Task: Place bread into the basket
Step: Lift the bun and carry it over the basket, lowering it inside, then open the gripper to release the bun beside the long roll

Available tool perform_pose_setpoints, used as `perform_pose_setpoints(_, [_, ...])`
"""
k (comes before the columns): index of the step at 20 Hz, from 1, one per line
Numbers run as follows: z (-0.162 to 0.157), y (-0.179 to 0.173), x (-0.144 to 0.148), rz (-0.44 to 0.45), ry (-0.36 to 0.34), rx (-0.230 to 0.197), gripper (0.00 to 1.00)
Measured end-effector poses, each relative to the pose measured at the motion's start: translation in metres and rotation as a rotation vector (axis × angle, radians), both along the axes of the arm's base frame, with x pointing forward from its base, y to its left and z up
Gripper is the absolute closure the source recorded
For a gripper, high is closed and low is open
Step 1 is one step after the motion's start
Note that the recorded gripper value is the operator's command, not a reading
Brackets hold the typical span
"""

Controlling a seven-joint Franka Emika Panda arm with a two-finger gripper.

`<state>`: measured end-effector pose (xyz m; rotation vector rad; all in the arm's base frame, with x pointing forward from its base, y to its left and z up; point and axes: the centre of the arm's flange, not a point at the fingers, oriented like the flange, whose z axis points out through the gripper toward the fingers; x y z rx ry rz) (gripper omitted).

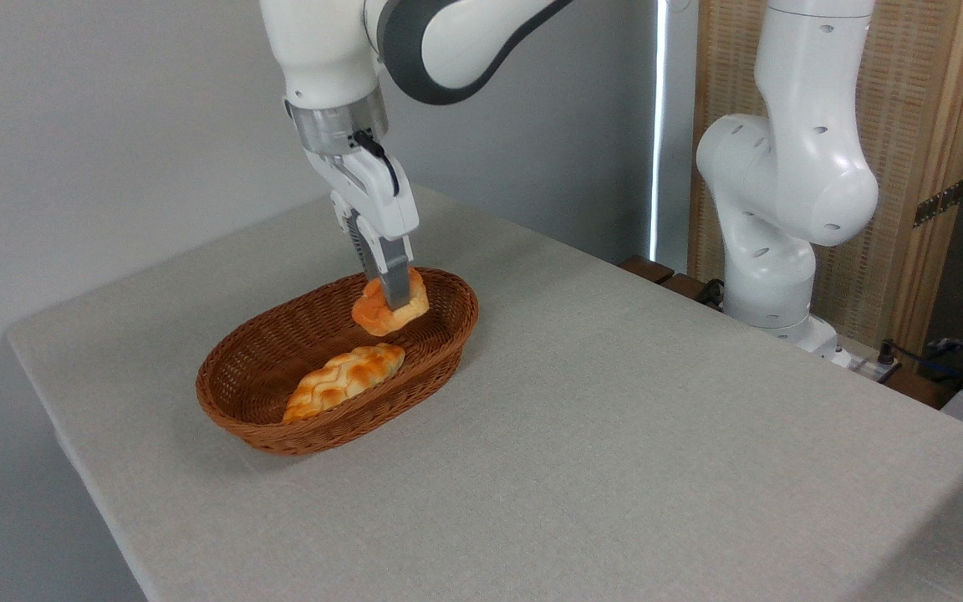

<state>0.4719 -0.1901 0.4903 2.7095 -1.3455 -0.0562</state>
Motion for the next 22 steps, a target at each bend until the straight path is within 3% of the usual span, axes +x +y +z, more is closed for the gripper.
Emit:
perform_pose_setpoints(4, [-0.014, -0.008, -0.009, -0.022, 0.027, 0.011, 0.17])
perform_pose_setpoints(9, [-0.013, -0.016, -0.010, -0.036, 0.009, 0.006, 0.03])
perform_pose_setpoints(22, [-0.010, -0.019, -0.010, -0.039, -0.003, 0.002, 0.00])
